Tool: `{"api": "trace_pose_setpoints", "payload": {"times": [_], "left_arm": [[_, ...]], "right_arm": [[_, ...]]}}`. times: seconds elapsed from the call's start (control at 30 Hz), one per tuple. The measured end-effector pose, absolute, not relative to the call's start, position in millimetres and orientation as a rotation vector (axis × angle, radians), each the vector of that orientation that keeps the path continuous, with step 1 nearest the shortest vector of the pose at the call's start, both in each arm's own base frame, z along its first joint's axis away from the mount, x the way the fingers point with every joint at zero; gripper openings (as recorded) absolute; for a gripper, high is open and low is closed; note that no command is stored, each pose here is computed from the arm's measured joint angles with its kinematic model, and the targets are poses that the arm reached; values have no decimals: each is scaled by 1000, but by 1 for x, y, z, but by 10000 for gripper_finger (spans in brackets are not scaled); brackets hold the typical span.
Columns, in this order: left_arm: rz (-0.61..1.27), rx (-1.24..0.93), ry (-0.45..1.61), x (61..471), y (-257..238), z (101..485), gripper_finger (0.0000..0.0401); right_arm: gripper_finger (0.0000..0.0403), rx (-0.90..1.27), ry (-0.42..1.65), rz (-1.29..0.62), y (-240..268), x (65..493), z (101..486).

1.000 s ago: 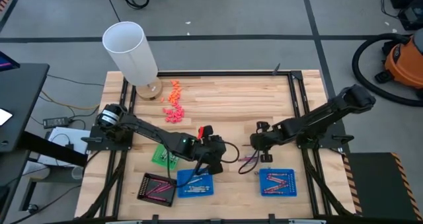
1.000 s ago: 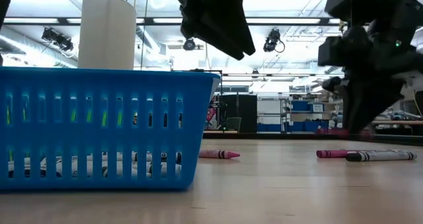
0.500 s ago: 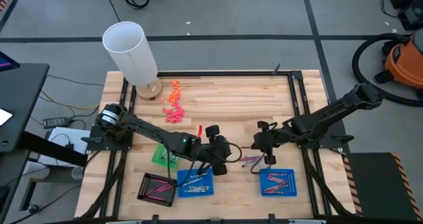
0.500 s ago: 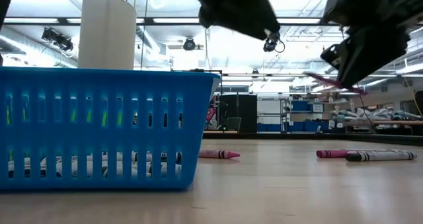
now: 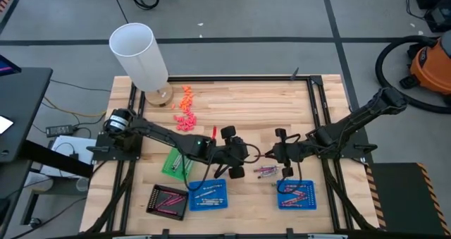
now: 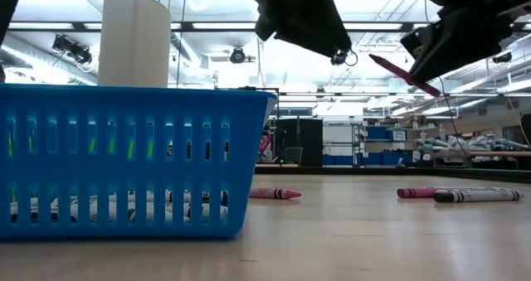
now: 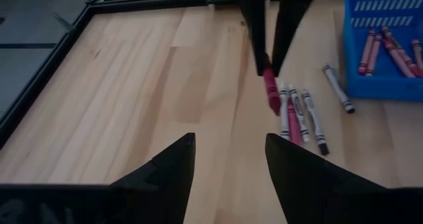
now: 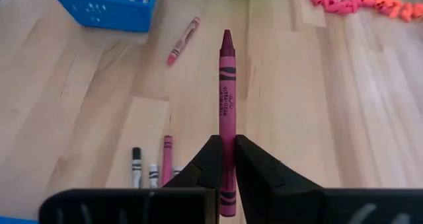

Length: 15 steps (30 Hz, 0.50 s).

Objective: Sort crayons
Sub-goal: Put the red crayon into the black basket

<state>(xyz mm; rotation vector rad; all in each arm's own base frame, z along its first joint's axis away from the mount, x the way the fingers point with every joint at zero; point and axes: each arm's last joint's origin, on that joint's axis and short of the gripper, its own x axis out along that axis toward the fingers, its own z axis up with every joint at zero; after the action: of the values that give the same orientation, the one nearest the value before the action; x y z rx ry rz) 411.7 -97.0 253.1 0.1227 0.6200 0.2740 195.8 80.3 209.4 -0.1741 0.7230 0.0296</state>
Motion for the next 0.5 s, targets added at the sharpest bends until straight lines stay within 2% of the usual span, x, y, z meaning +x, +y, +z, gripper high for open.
{"api": "trace_pose_setpoints", "payload": {"times": [0.37, 0.5], "left_arm": [[286, 136, 678, 409, -90, 249, 194], [203, 113, 695, 409, -93, 249, 194]], "right_arm": [[40, -182, 644, -1, 82, 200, 215], [40, -198, 576, 13, 83, 204, 221]]}}
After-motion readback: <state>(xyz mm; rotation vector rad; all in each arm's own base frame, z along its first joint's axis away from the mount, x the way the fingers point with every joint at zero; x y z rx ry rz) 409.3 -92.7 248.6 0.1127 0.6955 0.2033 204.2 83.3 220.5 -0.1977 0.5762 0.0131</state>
